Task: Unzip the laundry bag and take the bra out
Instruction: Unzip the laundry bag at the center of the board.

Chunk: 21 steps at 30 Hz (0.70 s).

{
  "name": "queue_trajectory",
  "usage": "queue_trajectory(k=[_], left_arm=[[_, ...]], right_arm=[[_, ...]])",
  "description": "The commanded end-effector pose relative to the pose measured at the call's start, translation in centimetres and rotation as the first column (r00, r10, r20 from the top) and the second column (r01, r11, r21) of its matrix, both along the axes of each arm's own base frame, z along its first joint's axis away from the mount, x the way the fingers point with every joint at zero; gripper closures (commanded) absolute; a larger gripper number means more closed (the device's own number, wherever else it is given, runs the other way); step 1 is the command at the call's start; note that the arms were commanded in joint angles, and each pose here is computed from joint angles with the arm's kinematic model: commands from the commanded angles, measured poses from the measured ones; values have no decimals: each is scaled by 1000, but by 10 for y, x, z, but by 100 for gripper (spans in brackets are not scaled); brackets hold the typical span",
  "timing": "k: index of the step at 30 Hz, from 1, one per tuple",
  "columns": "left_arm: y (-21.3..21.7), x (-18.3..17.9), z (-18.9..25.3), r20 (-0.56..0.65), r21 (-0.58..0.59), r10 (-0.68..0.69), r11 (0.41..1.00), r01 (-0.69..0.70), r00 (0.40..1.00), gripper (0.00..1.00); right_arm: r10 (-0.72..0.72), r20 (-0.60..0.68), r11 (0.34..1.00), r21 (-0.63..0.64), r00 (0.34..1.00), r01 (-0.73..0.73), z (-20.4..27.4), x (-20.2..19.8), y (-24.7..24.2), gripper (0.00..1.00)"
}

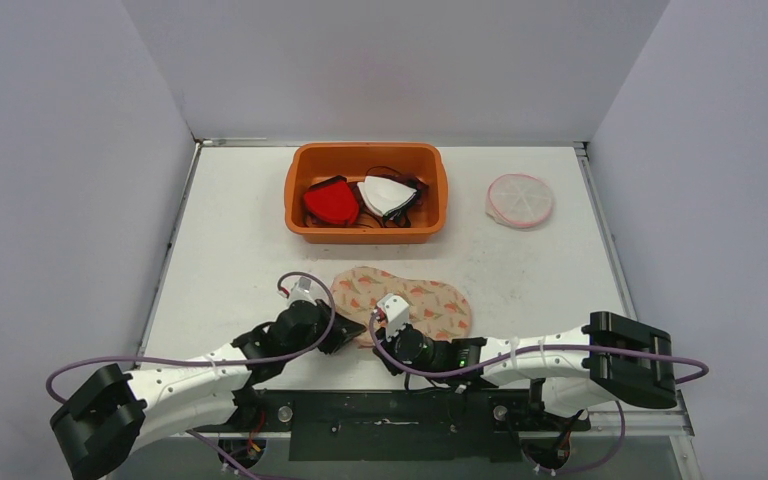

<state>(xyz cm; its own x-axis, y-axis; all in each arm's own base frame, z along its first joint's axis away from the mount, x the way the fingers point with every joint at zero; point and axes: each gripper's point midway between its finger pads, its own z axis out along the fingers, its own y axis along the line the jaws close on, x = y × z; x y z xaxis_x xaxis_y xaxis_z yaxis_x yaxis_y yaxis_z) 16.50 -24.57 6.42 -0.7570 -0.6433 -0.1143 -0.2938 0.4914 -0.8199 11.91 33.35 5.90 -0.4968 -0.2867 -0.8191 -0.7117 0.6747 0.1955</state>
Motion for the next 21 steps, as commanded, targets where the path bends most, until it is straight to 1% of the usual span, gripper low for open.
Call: queue_trajectory(k=[1,9,11,18,21], left_arm=[[2,13,20,67,-38,62,998,-60,996,100],[28,14,13,57,25,150,988,-152,987,100],[32,14,14,62,23,165,986,-166,984,100],[37,13,14,70,27,175,984,-177,982,100],[37,12,14,74,15,163,986,-165,984,100]], right_arm=[[-51,17,998,30,999,51,20,7,2,95],[-139,11,990,-14,990,139,15,11,-23,95],[-165,7,986,-20,986,165,13,12,-29,95],[-232,19,972,-28,972,233,12,19,-44,95],[-267,31,961,-64,963,269,7,22,-57,95]])
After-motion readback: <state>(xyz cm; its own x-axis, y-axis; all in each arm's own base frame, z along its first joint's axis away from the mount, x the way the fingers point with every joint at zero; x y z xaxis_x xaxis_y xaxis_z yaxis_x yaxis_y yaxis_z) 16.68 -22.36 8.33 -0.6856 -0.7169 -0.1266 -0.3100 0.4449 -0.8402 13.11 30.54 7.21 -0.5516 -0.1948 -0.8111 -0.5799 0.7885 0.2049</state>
